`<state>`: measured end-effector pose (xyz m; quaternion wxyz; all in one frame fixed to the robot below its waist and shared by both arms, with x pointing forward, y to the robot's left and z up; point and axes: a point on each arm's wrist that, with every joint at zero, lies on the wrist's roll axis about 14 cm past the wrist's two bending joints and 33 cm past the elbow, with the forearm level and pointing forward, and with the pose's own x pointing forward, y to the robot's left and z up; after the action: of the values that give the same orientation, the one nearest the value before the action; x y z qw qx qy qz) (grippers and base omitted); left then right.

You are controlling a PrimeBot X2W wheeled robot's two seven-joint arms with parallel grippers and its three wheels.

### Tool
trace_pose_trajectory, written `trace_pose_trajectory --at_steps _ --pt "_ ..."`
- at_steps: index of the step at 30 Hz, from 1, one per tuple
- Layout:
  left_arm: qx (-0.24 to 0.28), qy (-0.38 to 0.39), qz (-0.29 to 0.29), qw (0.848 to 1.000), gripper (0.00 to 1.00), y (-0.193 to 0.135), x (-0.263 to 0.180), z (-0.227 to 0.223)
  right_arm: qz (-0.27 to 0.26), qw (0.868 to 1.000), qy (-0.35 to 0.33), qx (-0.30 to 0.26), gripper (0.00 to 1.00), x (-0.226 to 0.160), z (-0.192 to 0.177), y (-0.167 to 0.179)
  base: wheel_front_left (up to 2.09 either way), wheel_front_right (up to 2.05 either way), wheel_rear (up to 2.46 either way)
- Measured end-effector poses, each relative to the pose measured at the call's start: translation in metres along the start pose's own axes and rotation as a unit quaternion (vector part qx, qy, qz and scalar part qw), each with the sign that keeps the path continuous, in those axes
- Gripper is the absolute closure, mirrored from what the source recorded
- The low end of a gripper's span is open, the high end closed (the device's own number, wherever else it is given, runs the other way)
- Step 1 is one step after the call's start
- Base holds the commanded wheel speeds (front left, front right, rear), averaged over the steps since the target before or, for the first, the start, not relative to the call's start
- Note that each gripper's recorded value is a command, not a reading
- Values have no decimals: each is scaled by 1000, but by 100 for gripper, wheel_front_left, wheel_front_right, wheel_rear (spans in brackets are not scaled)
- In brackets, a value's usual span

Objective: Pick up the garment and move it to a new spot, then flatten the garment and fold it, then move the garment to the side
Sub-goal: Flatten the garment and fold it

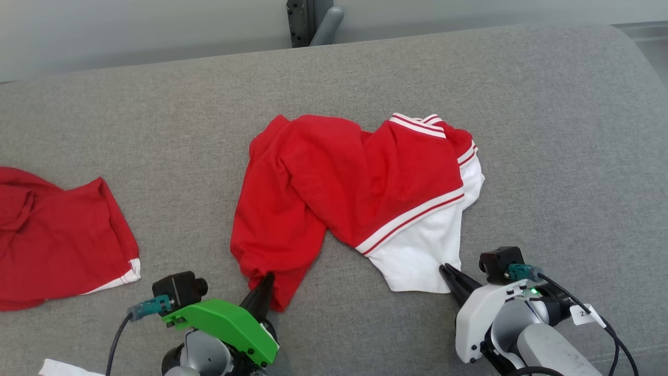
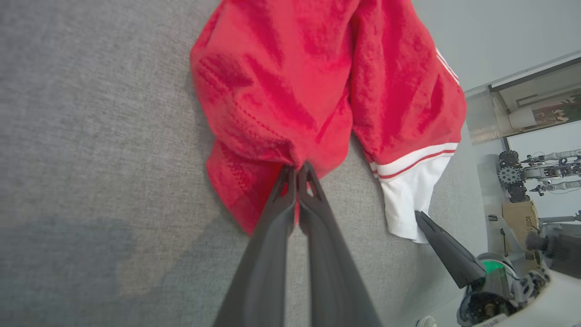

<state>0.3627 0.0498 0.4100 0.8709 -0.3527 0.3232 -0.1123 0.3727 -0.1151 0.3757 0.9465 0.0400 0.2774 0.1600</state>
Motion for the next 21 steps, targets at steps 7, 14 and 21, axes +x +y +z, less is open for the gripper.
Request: trace_pose_trajectory --at_steps 7,14,21 --pt "10 -46 -21 999 100 -11 -14 33 -9 998 -59 27 100 -5 31 -10 0 0 0" --pt "14 -84 -47 995 100 -26 -31 60 -27 985 -159 62 100 -30 91 -36 0 0 0" --pt "18 -130 -78 988 100 -44 -51 88 -22 965 -247 85 100 -72 144 -45 0 0 0"
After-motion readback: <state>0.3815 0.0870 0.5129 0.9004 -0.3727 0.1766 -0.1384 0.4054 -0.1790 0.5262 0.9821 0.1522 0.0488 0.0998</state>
